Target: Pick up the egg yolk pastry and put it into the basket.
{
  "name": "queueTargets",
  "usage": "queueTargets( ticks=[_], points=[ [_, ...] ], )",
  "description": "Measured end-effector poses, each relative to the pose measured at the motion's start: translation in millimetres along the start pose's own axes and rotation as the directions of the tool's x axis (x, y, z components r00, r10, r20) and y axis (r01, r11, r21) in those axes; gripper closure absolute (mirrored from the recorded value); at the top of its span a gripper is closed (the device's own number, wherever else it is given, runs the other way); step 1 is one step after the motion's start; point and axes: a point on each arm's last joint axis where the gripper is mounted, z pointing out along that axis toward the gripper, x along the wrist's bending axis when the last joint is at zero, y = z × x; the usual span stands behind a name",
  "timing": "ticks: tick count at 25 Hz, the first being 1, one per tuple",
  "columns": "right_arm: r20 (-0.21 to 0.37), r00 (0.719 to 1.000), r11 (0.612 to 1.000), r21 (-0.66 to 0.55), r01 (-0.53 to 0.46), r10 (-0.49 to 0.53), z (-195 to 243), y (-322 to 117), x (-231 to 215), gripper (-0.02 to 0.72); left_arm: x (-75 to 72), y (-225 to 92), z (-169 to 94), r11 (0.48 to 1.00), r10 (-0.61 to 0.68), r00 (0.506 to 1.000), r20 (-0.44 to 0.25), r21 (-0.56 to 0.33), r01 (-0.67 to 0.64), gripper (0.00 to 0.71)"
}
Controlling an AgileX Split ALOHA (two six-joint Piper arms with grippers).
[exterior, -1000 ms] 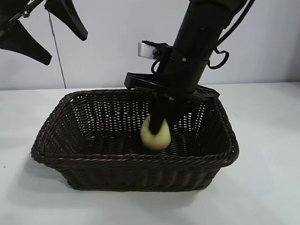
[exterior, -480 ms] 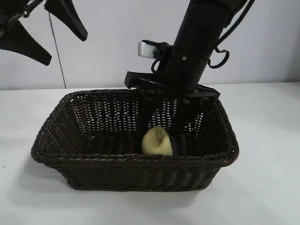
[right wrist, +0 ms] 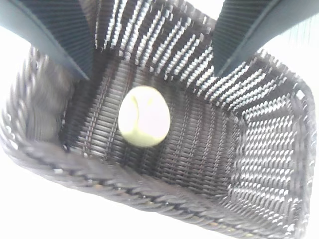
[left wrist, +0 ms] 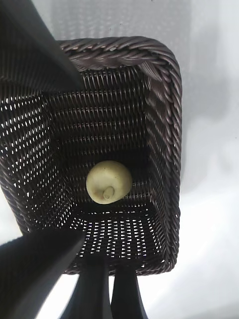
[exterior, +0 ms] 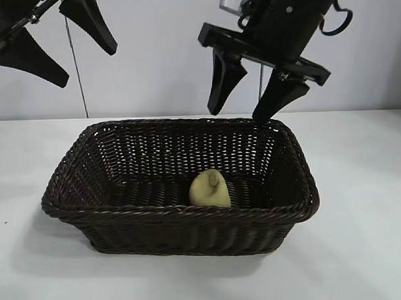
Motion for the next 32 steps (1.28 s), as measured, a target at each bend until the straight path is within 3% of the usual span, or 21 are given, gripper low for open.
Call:
queueTargets(
  ticks=[7,22,32],
  points=[
    [-0.006,1.0,1.0,-0.008,0.009,-0.009,-23,-5,2,0.208,0.0,0,0,1.0,0.0,1.0,0.0,0.0,0.0,0.161],
    [-0.003,1.0,1.0,0.007,0.014,-0.014,-24,-7,2,0.208,0.0,-1,0,1.0,0.0,1.0,0.0,0.007,0.0,0.161],
    [-0.034,0.997,0.998,-0.014,-0.063,0.062,-43,-6,-22,0.208,0.0,-1,0,1.0,0.0,1.0,0.0,0.007,0.0,0.161]
  ],
)
